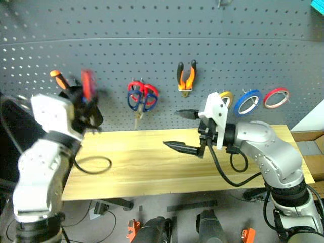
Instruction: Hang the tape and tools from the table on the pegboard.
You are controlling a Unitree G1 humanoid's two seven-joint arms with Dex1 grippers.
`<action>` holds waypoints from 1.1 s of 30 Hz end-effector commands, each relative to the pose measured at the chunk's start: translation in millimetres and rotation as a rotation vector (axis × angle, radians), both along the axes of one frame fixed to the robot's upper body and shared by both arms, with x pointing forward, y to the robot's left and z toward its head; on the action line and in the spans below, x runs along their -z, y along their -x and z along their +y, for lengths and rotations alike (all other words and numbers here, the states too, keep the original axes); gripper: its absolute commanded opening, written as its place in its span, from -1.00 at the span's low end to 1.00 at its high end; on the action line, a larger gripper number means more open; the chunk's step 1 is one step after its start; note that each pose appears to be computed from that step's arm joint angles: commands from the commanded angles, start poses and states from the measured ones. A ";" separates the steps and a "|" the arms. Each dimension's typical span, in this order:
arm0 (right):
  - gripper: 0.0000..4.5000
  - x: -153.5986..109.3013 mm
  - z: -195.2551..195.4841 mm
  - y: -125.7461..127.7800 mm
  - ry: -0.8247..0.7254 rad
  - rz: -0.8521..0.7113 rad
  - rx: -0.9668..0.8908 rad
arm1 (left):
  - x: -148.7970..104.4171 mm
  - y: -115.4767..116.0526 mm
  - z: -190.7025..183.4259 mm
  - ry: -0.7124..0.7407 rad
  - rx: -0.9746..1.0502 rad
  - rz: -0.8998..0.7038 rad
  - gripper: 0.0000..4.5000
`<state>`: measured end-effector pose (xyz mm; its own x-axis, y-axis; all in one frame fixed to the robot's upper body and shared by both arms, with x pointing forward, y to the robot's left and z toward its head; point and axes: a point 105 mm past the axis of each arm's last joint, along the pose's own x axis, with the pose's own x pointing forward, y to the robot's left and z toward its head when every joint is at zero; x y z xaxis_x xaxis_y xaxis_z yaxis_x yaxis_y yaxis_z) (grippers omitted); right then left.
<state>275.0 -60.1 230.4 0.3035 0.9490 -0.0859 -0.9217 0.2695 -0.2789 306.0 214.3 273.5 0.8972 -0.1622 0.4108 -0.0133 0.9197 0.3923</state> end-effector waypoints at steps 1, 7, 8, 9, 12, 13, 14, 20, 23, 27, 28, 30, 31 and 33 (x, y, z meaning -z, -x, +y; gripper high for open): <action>1.00 -13.3 -4.6 -2.1 -0.007 -0.073 -0.006 | -35.1 3.9 5.4 0.032 -0.034 -0.105 -0.62; 1.00 -18.0 -1.0 -6.3 -0.007 -0.097 -0.020 | -63.1 -9.4 29.1 0.166 -0.104 -0.169 -0.62; 1.00 -18.4 -0.2 -6.6 -0.007 -0.099 -0.021 | -65.1 -12.1 36.2 0.190 -0.123 -0.173 -0.62; 1.00 -18.9 0.4 -6.8 -0.007 -0.100 -0.022 | -66.4 -14.1 41.3 0.208 -0.133 -0.177 -0.62; 1.00 -20.4 1.3 -6.8 -0.005 -0.101 -0.023 | -62.3 -18.1 52.8 0.243 -0.157 -0.170 -0.62; 1.00 -20.2 1.5 -6.5 -0.003 -0.101 -0.023 | -57.8 -19.1 55.5 0.243 -0.167 -0.160 -0.62; 1.00 -20.1 1.5 -6.5 -0.002 -0.101 -0.023 | -54.9 -19.8 56.9 0.241 -0.172 -0.154 -0.62; 1.00 -19.7 3.3 -4.7 0.004 -0.106 -0.028 | -28.3 -33.2 62.0 0.248 -0.197 -0.089 -0.62; 1.00 -21.0 3.1 -3.6 0.004 -0.110 -0.032 | -21.6 -35.3 60.0 0.272 -0.186 -0.085 -0.16; 1.00 -21.6 1.0 -3.0 0.006 -0.113 -0.030 | -24.7 -34.1 63.7 0.310 -0.203 -0.112 0.48; 1.00 -21.8 0.3 -2.9 0.006 -0.113 -0.028 | -27.7 -33.0 63.6 0.320 -0.198 -0.124 0.60; 1.00 -21.7 -1.7 -3.0 0.010 -0.112 -0.023 | -38.1 -30.4 58.1 0.341 -0.161 -0.155 0.94; 1.00 -21.8 -3.2 -2.8 0.012 -0.112 -0.021 | -46.6 -28.2 52.2 0.349 -0.127 -0.177 0.94; 1.00 -22.6 -6.6 -2.2 0.013 -0.109 -0.017 | -60.9 -23.9 36.9 0.334 -0.051 -0.210 0.94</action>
<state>284.6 -63.1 241.5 0.3019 0.9493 -0.0882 -0.9048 0.2561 -0.3402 347.3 265.6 299.8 0.8613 0.1163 0.4946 -0.1556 0.9871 0.0389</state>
